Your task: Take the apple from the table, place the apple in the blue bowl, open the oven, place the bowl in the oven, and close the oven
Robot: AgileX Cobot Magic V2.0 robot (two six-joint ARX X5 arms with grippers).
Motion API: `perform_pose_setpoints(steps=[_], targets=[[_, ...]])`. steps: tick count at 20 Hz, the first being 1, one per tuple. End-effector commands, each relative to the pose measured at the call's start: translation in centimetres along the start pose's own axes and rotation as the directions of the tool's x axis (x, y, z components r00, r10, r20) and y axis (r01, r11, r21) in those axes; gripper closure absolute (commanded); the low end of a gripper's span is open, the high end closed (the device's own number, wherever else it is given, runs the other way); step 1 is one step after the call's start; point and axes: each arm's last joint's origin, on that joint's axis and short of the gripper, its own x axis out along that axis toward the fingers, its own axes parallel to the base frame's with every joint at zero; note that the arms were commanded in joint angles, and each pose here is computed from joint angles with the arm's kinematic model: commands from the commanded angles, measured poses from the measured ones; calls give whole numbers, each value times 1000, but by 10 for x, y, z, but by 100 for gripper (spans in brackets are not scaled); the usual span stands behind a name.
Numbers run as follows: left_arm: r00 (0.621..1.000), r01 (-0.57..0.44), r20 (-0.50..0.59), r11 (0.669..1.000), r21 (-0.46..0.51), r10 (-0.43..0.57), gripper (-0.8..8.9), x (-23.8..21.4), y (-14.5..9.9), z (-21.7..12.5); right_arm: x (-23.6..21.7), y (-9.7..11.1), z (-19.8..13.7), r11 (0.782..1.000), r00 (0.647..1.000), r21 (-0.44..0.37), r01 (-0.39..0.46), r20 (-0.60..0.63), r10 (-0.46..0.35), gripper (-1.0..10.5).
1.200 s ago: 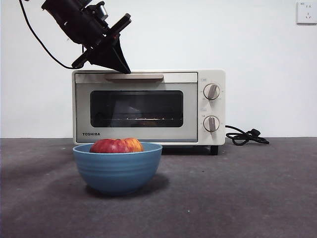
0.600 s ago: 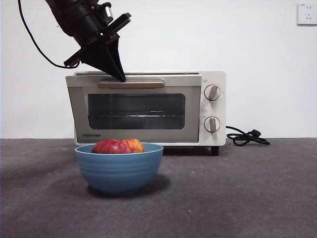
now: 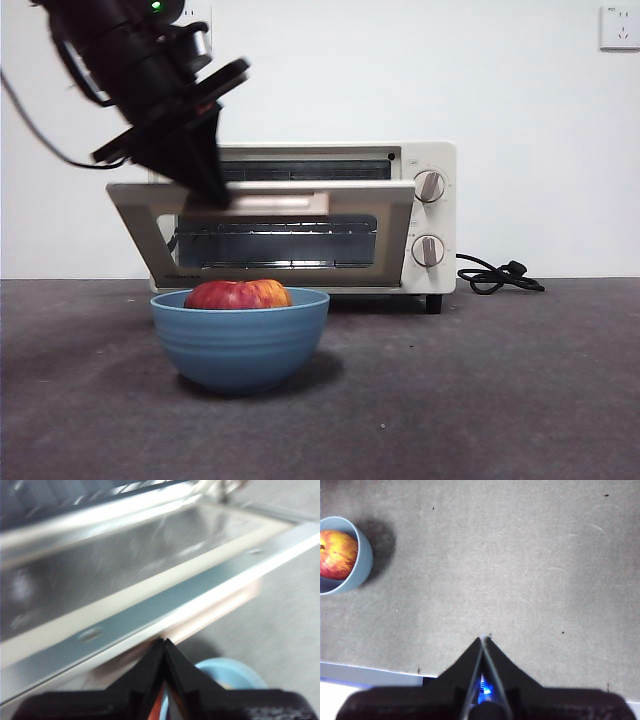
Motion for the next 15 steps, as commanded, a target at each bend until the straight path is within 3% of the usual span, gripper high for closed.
perform_pose_setpoints(steps=[1,15], targets=[[996,-80,29,996,-37,81,820,11,12,-11,1,0,0,1000,1000,-4,-4,2,4,950],[997,-79,-33,993,-91,76,820,32,21,-44,1,0,0,1000,1000,-12,-6,8,6,950]])
